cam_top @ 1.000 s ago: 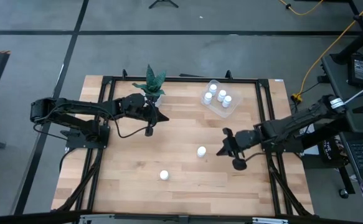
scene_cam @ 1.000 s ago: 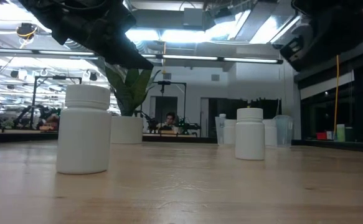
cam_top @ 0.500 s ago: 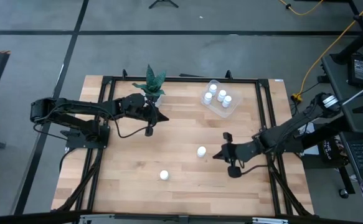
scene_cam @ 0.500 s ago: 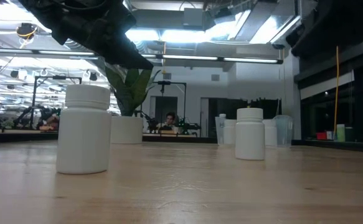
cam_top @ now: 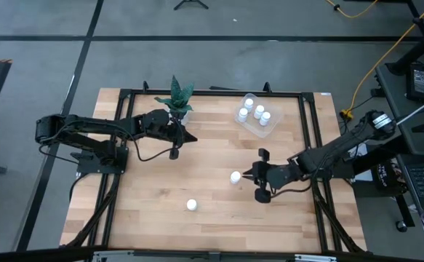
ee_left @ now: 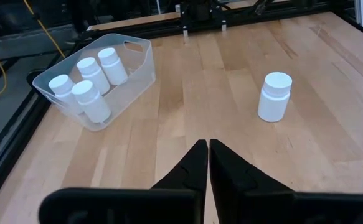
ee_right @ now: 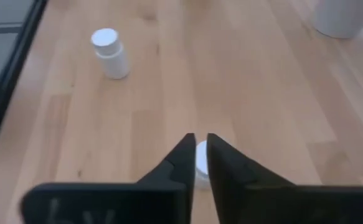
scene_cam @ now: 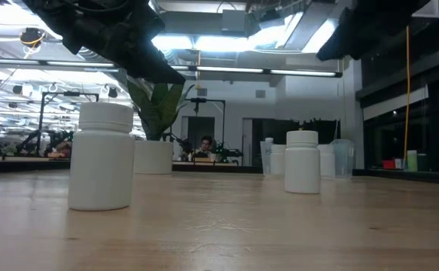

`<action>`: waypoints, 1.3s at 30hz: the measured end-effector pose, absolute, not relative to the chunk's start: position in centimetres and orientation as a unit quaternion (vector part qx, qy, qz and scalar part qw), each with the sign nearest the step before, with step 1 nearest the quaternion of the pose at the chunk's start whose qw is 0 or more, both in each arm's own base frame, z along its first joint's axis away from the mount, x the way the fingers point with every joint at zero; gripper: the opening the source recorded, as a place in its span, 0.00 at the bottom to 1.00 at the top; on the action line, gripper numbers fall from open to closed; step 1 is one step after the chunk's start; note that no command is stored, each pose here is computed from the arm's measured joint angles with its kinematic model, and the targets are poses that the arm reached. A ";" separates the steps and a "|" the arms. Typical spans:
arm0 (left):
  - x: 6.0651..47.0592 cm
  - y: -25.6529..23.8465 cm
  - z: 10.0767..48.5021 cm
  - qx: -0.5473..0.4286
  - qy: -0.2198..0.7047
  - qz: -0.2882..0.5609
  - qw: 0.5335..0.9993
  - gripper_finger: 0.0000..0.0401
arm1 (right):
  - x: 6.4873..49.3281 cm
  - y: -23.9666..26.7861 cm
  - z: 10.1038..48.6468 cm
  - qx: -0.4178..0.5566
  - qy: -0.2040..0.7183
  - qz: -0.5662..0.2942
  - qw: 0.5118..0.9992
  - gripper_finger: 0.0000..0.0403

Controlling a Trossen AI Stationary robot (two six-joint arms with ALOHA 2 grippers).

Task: Pick and place pill bottles into a basket
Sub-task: Put the white pill bottle into the transparent bin

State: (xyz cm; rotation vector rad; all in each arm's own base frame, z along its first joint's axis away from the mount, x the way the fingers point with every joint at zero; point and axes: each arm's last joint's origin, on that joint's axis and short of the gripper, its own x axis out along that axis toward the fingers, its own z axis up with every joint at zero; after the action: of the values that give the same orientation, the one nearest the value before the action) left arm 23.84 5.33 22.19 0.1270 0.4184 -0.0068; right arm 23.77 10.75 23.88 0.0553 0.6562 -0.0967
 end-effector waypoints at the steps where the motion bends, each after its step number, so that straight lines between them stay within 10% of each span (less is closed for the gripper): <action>1: 23.8 5.3 22.2 0.065 0.208 -0.004 0.976 0.03 | 23.9 10.6 23.8 0.028 0.322 -0.051 0.945 0.14; 18: 23.8 5.3 22.2 0.065 0.209 -0.004 0.976 0.02 | 25.0 8.7 22.1 0.045 0.373 -0.085 0.923 0.71; 39: 23.8 5.3 22.2 0.065 0.209 -0.004 0.976 0.01 | 27.5 9.5 17.8 0.049 0.418 -0.073 0.904 0.69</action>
State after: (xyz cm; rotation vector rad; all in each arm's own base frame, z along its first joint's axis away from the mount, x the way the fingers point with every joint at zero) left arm 23.83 5.33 22.16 0.1304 0.4213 -0.0080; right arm 27.53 9.46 17.83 0.1022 0.8630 -0.1503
